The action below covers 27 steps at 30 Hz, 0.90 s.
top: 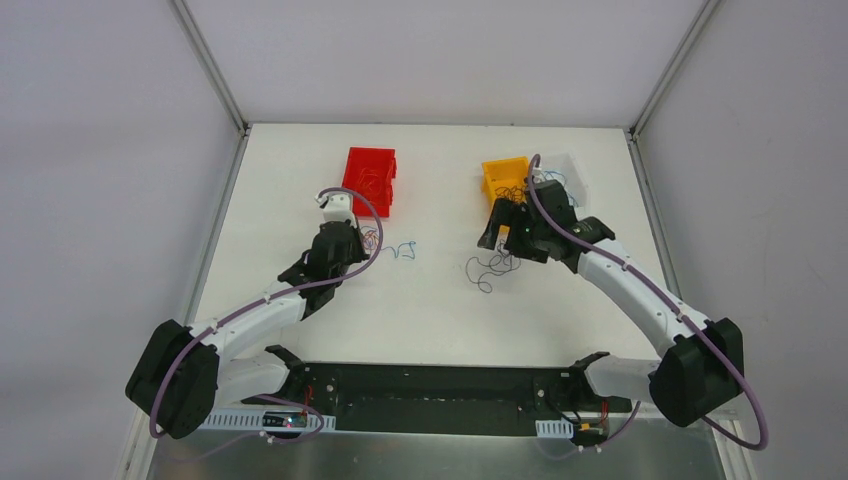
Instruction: Untangle the cables
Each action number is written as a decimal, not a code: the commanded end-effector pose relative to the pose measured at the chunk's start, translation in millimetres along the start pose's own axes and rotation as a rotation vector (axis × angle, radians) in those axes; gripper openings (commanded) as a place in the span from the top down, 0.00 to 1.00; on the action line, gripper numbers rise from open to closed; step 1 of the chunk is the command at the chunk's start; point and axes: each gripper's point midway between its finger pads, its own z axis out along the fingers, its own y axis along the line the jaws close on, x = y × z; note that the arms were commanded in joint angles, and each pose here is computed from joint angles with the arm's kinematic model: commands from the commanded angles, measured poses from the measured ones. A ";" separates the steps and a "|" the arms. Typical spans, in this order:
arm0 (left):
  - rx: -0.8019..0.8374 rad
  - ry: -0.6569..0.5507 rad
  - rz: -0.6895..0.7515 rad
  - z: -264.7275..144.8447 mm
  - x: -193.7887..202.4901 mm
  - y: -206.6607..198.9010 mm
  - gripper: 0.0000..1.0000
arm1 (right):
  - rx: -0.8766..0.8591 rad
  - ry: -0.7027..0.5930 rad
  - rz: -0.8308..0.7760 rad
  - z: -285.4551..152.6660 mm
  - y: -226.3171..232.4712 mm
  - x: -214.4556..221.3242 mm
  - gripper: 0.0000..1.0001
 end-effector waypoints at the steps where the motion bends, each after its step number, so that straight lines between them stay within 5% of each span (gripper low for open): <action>1: 0.030 -0.036 -0.010 1.2 -15.0 -9.8 1.00 | 0.113 -0.078 -0.045 -5.4 -14.0 -12.1 0.01; 13: 0.038 -0.037 -0.007 -2.4 -18.2 -10.2 1.00 | 0.274 -0.042 -0.122 38.1 -56.6 6.9 0.01; 22: 0.036 -0.030 -0.001 -0.9 -16.7 -10.2 1.00 | 0.210 -0.094 0.093 69.0 -69.3 -25.8 0.01; 27: 0.038 -0.036 -0.003 -3.2 -17.7 -9.5 1.00 | 0.187 0.021 0.124 92.9 -68.4 -11.0 0.01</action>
